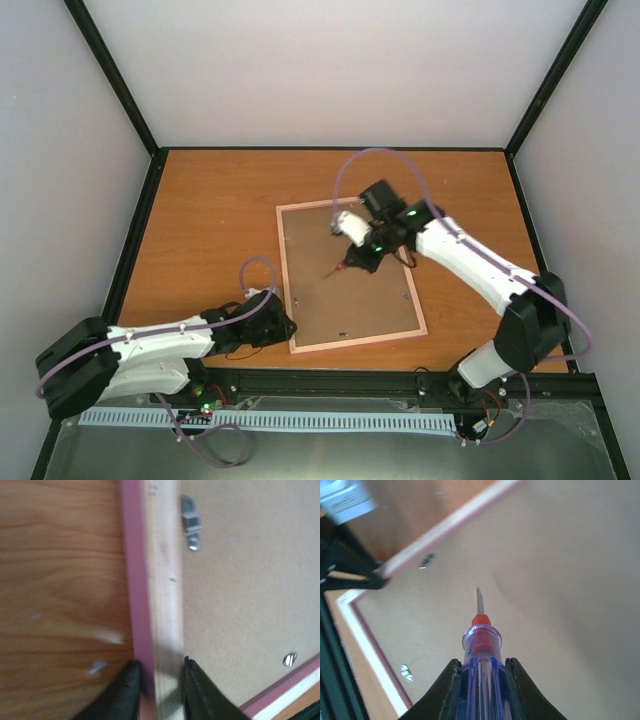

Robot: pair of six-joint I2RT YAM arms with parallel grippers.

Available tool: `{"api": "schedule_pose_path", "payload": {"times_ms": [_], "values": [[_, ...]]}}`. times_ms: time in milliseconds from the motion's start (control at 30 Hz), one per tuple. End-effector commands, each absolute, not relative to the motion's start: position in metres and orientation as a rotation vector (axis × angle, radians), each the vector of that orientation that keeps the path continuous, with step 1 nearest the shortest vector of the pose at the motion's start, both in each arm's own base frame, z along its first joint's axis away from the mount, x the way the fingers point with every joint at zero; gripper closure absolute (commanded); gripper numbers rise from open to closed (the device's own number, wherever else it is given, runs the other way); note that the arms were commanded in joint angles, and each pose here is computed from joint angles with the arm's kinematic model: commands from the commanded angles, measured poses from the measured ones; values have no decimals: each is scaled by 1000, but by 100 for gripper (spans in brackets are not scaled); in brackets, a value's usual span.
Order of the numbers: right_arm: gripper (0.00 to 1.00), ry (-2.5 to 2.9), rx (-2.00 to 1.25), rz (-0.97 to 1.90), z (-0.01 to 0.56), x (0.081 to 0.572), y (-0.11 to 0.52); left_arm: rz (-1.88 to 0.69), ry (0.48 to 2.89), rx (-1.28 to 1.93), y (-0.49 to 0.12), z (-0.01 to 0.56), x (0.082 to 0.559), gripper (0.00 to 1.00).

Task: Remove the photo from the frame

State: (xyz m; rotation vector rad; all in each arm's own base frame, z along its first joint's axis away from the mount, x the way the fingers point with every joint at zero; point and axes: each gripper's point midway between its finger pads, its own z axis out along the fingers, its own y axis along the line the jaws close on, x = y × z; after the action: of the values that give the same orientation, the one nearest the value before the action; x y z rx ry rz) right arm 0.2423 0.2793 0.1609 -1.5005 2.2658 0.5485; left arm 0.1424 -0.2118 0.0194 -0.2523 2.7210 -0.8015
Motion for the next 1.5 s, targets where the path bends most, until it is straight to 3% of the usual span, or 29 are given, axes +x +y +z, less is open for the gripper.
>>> {"api": "schedule_pose_path", "payload": {"times_ms": [0, 167, 300, 500, 733, 867, 933, 1033, 1467], "values": [[97, 2296, -1257, 462, 208, 268, 216, -967, 2667, -76, -265, 53, 152, 66], [97, 2232, -1175, 253, 239, 265, 139, -562, 2661, 168, -258, 74, 182, 43], [97, 2205, -1255, 78, 233, 242, 111, -466, 2501, 247, -262, 107, 224, 25], [97, 2204, -1566, 318, 201, 162, 114, -412, 2349, 327, -266, 143, 311, 14], [97, 2251, -1669, 253, 177, 146, 97, -483, 2304, 344, -269, 164, 417, 11], [97, 2294, -1730, 342, 170, 133, 99, -460, 2333, 335, -259, 147, 482, 10], [97, 2324, -1732, 360, 168, 131, 98, -477, 2369, 358, -260, 132, 502, 16], [97, 2343, -1754, 421, 169, 122, 100, -490, 2375, 421, -266, 111, 519, 24], [97, 2429, -1740, 182, 139, 136, 76, -619, 2544, 511, -284, 42, 507, 25]]}}
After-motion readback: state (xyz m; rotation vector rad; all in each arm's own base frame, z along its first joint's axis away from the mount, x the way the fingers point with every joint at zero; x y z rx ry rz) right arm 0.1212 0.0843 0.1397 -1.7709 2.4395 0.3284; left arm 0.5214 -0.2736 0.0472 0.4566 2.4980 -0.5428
